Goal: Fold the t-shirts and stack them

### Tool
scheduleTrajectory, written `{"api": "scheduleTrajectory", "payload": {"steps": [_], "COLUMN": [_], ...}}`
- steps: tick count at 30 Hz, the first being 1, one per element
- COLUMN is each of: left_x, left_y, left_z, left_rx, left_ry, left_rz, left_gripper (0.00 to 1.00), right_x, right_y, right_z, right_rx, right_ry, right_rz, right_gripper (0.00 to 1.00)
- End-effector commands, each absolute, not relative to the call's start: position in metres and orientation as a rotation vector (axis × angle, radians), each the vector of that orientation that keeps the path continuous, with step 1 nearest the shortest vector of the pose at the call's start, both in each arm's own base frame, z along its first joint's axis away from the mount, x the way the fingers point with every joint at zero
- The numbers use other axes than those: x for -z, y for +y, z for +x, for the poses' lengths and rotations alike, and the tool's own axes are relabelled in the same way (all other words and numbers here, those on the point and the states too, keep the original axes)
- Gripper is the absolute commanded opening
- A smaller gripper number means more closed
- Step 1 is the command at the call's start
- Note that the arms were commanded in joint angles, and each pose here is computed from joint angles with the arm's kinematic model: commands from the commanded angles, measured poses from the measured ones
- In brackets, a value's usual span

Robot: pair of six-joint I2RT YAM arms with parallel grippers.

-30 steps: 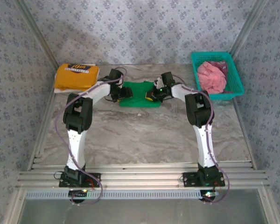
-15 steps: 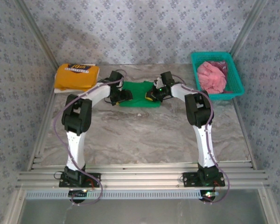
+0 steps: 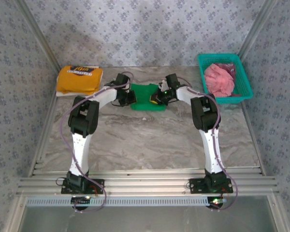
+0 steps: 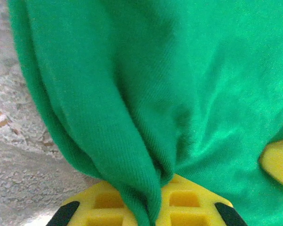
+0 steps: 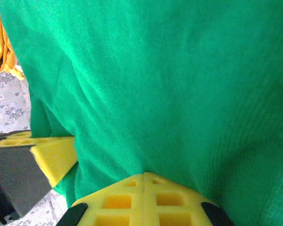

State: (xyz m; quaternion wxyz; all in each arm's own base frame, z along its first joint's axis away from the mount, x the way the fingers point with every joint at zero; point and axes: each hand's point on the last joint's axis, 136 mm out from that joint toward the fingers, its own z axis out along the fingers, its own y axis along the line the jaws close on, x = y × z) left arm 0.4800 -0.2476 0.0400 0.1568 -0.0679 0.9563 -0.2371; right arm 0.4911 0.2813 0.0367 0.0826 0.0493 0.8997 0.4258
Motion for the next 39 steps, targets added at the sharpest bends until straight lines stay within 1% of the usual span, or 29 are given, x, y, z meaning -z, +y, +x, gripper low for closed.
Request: {"api": "scheduleTrajectory", "payload": {"steps": [1, 4, 5, 10, 11, 13, 14, 15, 17, 18, 24, 30, 34, 39], "left_x": [-0.051, -0.069, -0.075, -0.11, -0.116, -0.125, -0.131, -0.137, -0.148, -0.154, -0.178, -0.199, -0.227, -0.258], "left_y": [-0.247, -0.232, -0.226, -0.177, -0.167, -0.15, -0.144, -0.139, -0.13, -0.127, -0.117, -0.112, -0.088, -0.055], "left_z": [0.489, 0.496, 0.499, 0.52, 0.524, 0.534, 0.539, 0.544, 0.554, 0.558, 0.585, 0.608, 0.623, 0.634], "left_rx": [0.616, 0.504, 0.452, 0.156, 0.112, 0.04, 0.01, -0.019, -0.094, -0.116, -0.127, -0.136, -0.189, -0.113], "left_ry": [2.72, 2.703, 2.696, 2.654, 2.646, 2.636, 2.619, 2.599, 2.559, 2.547, 2.463, 2.347, 2.247, 2.144], "left_rz": [-0.139, -0.086, -0.065, 0.036, 0.049, 0.083, 0.105, 0.138, 0.205, 0.239, 0.401, 0.61, 0.647, 0.625], "left_gripper": [0.0, 0.0, 0.0, 0.0, 0.0, 0.0, 0.0, 0.0, 0.0, 0.0, 0.0, 0.0, 0.0, 0.0], "right_x": [-0.013, -0.038, -0.047, -0.115, -0.126, -0.15, -0.158, -0.168, -0.183, -0.19, -0.202, -0.201, -0.201, -0.198], "right_y": [0.282, 0.278, 0.275, 0.255, 0.253, 0.247, 0.244, 0.239, 0.234, 0.232, 0.231, 0.233, 0.234, 0.238], "right_z": [0.474, 0.474, 0.475, 0.478, 0.477, 0.475, 0.475, 0.475, 0.473, 0.472, 0.468, 0.466, 0.465, 0.464], "right_rx": [-1.219, -1.222, -1.211, -1.189, -1.197, -1.222, -1.23, -1.249, -1.295, -1.312, -1.322, -1.327, -1.325, -1.327], "right_ry": [2.783, 2.747, 2.721, 2.571, 2.548, 2.492, 2.467, 2.429, 2.377, 2.355, 2.334, 2.34, 2.345, 2.356], "right_rz": [0.165, 0.156, 0.108, 0.057, 0.044, 0.027, 0.034, 0.041, 0.063, 0.07, 0.059, 0.058, 0.062, 0.065], "right_gripper": [0.0, 0.0, 0.0, 0.0, 0.03, 0.29, 0.36, 0.41, 0.47, 0.52, 0.55, 0.55, 0.55, 0.56]}}
